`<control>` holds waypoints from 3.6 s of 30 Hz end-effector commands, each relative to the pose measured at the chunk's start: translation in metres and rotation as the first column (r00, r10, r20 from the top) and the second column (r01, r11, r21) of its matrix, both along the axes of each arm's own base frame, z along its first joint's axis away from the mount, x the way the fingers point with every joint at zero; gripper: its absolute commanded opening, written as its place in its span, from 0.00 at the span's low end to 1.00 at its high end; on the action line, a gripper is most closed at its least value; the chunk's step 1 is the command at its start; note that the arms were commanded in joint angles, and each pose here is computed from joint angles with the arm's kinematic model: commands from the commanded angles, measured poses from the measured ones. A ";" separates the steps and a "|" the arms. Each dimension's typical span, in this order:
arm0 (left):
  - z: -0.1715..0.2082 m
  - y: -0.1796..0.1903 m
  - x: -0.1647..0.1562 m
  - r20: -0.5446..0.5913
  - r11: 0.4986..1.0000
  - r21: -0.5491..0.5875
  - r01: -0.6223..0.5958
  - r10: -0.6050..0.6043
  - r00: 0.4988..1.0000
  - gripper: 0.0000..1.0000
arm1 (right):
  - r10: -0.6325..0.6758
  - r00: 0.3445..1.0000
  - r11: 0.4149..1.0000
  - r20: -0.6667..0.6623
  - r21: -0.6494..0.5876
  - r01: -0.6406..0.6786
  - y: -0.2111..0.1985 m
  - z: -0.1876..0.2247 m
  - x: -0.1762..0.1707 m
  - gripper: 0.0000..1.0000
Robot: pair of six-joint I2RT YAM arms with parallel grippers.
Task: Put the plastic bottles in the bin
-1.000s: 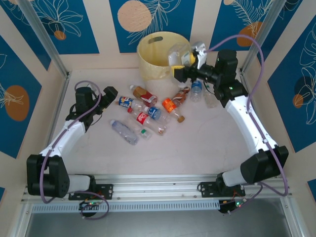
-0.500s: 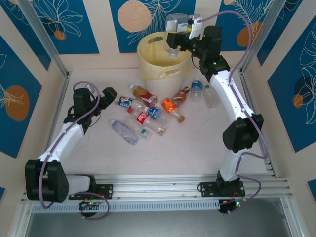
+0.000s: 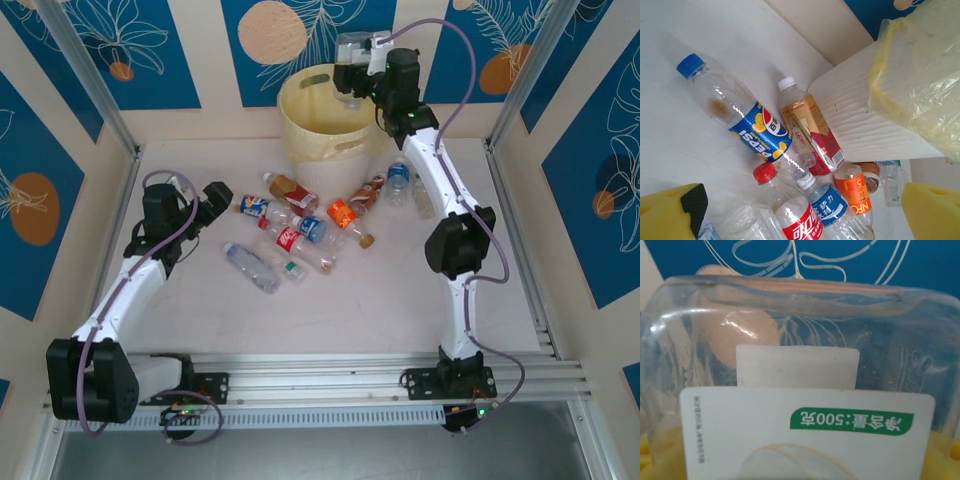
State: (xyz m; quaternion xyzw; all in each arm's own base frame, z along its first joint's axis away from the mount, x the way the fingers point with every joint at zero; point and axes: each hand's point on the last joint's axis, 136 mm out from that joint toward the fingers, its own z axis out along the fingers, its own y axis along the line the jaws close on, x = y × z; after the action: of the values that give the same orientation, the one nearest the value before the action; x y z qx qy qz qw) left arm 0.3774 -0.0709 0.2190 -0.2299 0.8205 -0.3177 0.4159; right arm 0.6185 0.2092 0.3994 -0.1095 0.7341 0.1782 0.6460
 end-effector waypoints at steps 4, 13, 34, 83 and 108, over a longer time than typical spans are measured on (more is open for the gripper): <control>-0.003 0.012 0.000 0.001 0.999 0.034 -0.031 0.031 1.000 1.00 | -0.127 0.992 0.983 -0.016 -0.133 0.123 -0.004 -0.018 0.008 0.15; -0.008 0.016 -0.001 -0.008 0.998 0.044 -0.040 0.040 0.999 1.00 | -0.291 0.957 0.916 0.018 -0.283 0.284 -0.007 -0.051 0.020 0.30; -0.018 0.019 -0.002 -0.031 0.998 0.043 -0.046 0.047 0.998 1.00 | -0.389 0.919 0.860 0.059 -0.335 0.386 -0.002 -0.061 0.026 0.90; -0.035 0.023 0.003 -0.089 0.998 0.016 -0.062 0.063 0.994 1.00 | -0.273 0.962 0.945 0.019 -0.181 0.272 -0.009 -0.001 -0.025 0.99; -0.121 -0.036 -0.080 -0.453 0.988 0.107 -0.109 0.146 0.880 0.99 | 0.026 0.996 0.994 -0.086 0.110 -0.016 -0.034 -0.024 -0.239 1.00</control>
State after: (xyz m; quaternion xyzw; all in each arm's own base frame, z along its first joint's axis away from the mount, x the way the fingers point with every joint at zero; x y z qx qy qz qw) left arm 0.3071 -0.1066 0.1153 -0.3069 0.8911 -0.2133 0.2572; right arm 0.3869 0.1796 0.3736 -0.0977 0.7570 0.2096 0.6111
